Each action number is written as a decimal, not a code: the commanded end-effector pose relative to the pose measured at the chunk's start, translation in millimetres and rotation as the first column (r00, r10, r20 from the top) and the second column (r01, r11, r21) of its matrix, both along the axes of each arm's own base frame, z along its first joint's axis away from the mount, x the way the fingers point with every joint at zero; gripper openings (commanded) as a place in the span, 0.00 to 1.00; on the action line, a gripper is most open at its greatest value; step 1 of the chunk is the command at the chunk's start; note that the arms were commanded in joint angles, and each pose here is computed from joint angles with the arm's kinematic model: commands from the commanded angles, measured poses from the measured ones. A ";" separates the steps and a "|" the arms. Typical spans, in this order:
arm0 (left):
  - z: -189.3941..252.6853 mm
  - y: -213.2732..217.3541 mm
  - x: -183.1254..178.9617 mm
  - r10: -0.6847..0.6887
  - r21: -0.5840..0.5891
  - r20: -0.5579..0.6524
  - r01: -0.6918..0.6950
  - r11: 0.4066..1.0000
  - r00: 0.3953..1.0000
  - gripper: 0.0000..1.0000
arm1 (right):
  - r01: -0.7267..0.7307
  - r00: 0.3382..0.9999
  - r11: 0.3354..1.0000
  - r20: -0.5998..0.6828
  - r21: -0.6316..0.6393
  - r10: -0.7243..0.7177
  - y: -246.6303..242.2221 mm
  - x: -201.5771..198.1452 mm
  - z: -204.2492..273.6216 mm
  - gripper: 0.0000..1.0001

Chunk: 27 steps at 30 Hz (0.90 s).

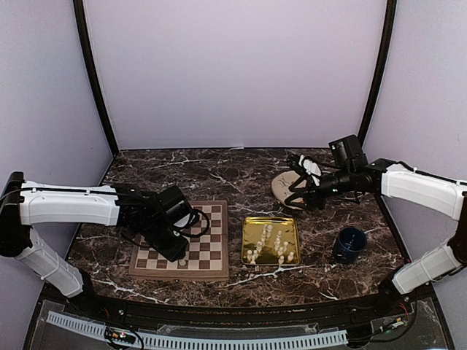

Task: Set up the chess pieces on the board
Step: Pick up the king from e1, then place the king at d1.

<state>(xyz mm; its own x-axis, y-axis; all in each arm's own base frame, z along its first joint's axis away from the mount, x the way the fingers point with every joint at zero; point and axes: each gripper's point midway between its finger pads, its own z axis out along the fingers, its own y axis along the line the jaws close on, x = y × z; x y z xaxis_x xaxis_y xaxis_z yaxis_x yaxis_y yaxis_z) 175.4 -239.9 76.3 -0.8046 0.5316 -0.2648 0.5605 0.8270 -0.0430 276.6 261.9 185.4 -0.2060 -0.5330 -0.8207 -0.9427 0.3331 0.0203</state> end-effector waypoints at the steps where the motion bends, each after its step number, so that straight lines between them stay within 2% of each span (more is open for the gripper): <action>1: -1.2 -1.9 -1.8 0.004 -0.011 -0.003 -0.004 1.000 1.000 0.22 | -0.020 1.000 1.000 0.011 0.007 0.020 2.4 0.4 -3.1 0.53; 4: 1.1 0.9 -2.1 0.017 -0.010 0.001 -0.017 1.000 1.000 0.12 | -0.023 1.000 1.000 0.007 0.009 0.023 3.0 0.3 -3.5 0.53; 7: 5.0 8.6 -4.6 0.041 0.004 -0.001 -0.041 0.999 0.999 0.07 | -0.025 1.000 1.000 0.003 0.008 0.025 3.1 -0.3 -4.7 0.53; 17: 15.4 38.2 -16.0 0.113 0.076 -0.011 -0.112 0.991 0.994 0.06 | -0.031 0.999 0.999 -0.023 0.012 0.031 6.0 0.5 -8.4 0.52; 27: 8.0 32.1 -11.6 0.098 0.084 -0.010 -0.096 0.992 0.995 0.07 | -0.034 0.999 0.999 -0.038 0.005 0.035 7.3 1.6 -13.7 0.52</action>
